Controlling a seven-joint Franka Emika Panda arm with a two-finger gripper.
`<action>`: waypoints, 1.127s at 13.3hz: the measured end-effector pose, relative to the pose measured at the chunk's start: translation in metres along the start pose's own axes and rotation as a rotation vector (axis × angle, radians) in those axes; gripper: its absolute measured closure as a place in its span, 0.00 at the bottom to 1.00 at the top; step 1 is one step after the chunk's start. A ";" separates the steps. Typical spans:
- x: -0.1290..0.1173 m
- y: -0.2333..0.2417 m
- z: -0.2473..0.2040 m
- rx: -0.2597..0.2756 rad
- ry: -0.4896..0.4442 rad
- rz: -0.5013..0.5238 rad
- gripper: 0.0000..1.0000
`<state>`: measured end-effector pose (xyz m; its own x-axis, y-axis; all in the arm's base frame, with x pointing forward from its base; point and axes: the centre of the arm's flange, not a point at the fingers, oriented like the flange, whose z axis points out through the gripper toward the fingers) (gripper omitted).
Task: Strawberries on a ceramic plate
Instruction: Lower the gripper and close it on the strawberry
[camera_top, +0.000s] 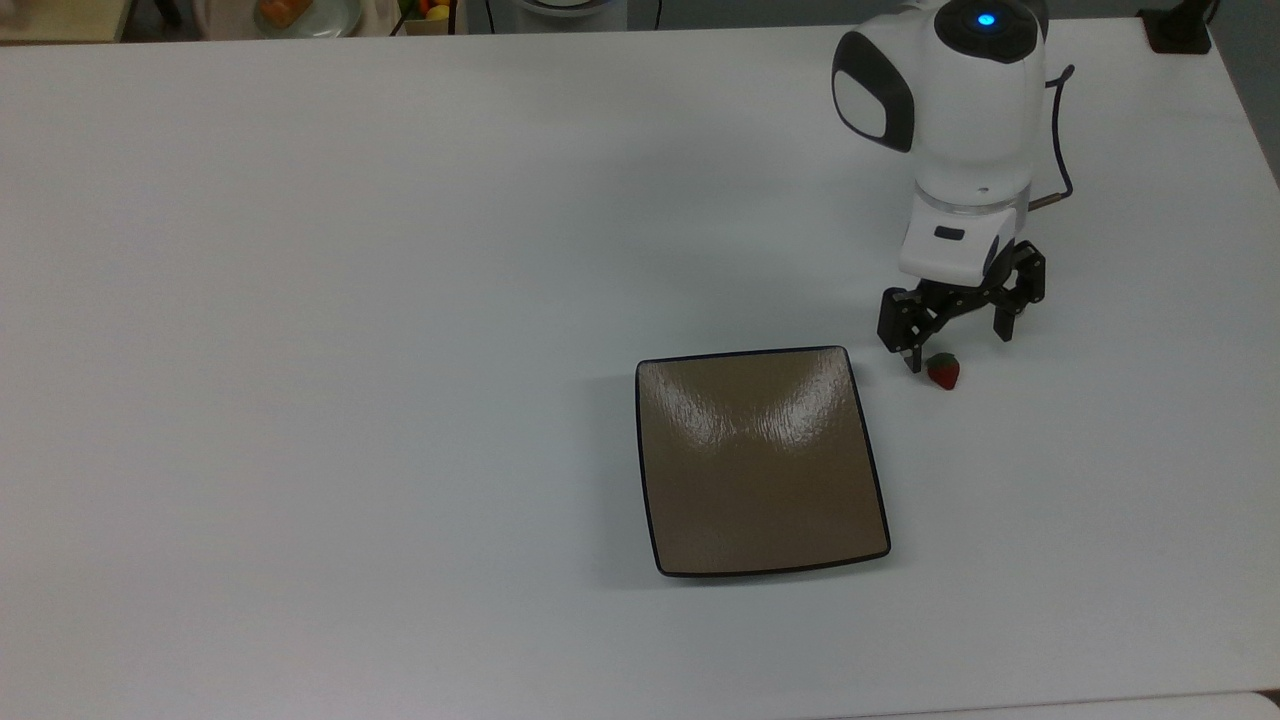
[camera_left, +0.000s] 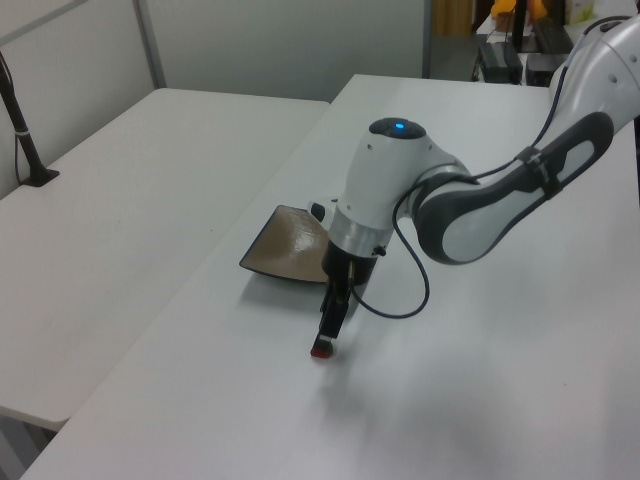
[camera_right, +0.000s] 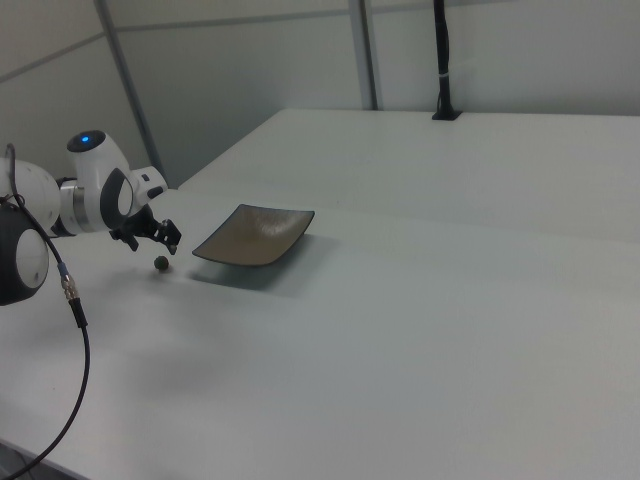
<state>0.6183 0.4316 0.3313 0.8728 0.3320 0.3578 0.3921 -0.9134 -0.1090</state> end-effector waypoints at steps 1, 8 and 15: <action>-0.002 -0.003 0.006 0.000 0.004 -0.007 0.00; -0.009 -0.005 0.028 -0.049 0.032 -0.096 0.16; -0.011 -0.006 0.031 -0.070 0.032 -0.131 0.69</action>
<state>0.6153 0.4409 0.2996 0.8054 0.4425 0.3942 0.4796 -0.8775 0.0051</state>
